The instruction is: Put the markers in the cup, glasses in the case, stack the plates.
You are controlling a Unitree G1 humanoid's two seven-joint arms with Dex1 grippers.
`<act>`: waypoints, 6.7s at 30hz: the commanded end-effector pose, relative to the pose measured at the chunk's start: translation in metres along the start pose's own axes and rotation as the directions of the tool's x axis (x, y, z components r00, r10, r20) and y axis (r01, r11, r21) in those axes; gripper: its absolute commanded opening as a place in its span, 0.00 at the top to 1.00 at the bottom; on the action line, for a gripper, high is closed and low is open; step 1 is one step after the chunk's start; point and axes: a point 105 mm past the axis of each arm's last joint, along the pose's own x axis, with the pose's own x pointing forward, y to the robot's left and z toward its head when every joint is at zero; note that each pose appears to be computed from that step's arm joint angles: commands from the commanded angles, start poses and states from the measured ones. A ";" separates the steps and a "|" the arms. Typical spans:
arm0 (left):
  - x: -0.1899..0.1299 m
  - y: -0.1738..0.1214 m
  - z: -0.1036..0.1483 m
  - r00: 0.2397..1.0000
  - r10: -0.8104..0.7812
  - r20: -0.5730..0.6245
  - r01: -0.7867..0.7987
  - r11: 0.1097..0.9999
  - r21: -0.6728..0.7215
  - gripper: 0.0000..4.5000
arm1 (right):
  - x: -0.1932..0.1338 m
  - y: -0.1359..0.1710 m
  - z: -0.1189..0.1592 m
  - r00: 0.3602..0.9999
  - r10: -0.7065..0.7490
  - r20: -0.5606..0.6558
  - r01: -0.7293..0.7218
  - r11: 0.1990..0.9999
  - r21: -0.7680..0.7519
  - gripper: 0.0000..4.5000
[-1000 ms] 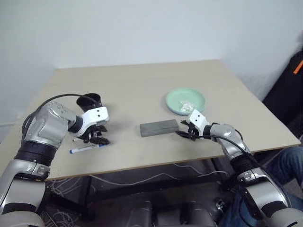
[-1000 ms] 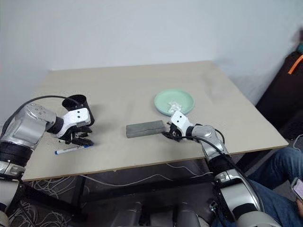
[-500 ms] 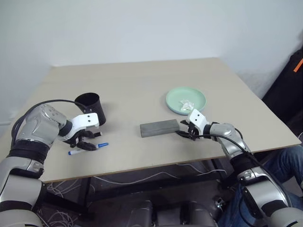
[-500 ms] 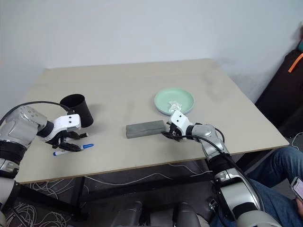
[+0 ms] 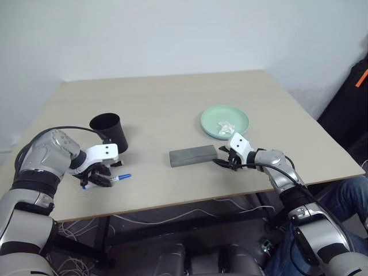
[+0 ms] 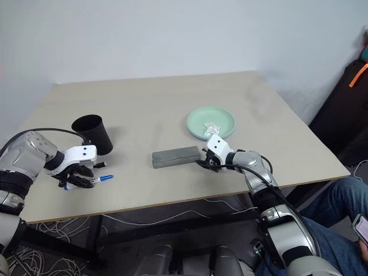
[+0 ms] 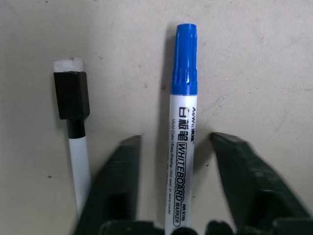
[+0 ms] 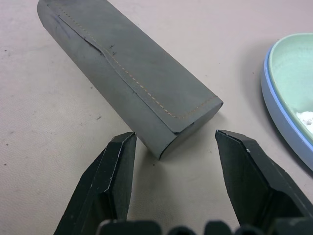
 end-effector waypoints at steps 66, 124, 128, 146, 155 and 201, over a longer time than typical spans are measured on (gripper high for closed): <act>-0.107 0.104 0.065 0.032 0.862 0.506 -0.439 0.467 -0.768 0.99 | -0.017 0.018 0.067 0.944 0.205 0.257 -0.214 0.977 0.008 0.37; -0.058 0.024 0.029 0.951 0.172 0.259 -0.158 0.985 -0.074 0.00 | -0.014 0.022 0.074 0.932 0.230 0.281 -0.240 0.971 0.003 0.37; -0.051 0.024 0.024 0.966 0.134 0.220 -0.120 0.990 -0.077 0.00 | -0.013 0.021 0.073 0.933 0.228 0.278 -0.238 0.971 0.003 0.37; -0.022 0.032 0.009 0.996 0.065 0.055 -0.059 0.992 -0.111 0.00 | -0.011 0.021 0.072 0.936 0.227 0.269 -0.237 0.972 0.003 0.37; -0.008 0.032 0.013 0.999 0.050 0.014 -0.049 0.993 -0.105 0.00 | -0.012 0.022 0.070 0.937 0.222 0.268 -0.233 0.973 0.009 0.37; -0.043 0.025 0.093 0.865 0.057 0.498 -0.083 0.996 0.031 1.00 | -0.014 0.022 0.070 0.939 0.216 0.266 -0.227 0.974 0.009 0.37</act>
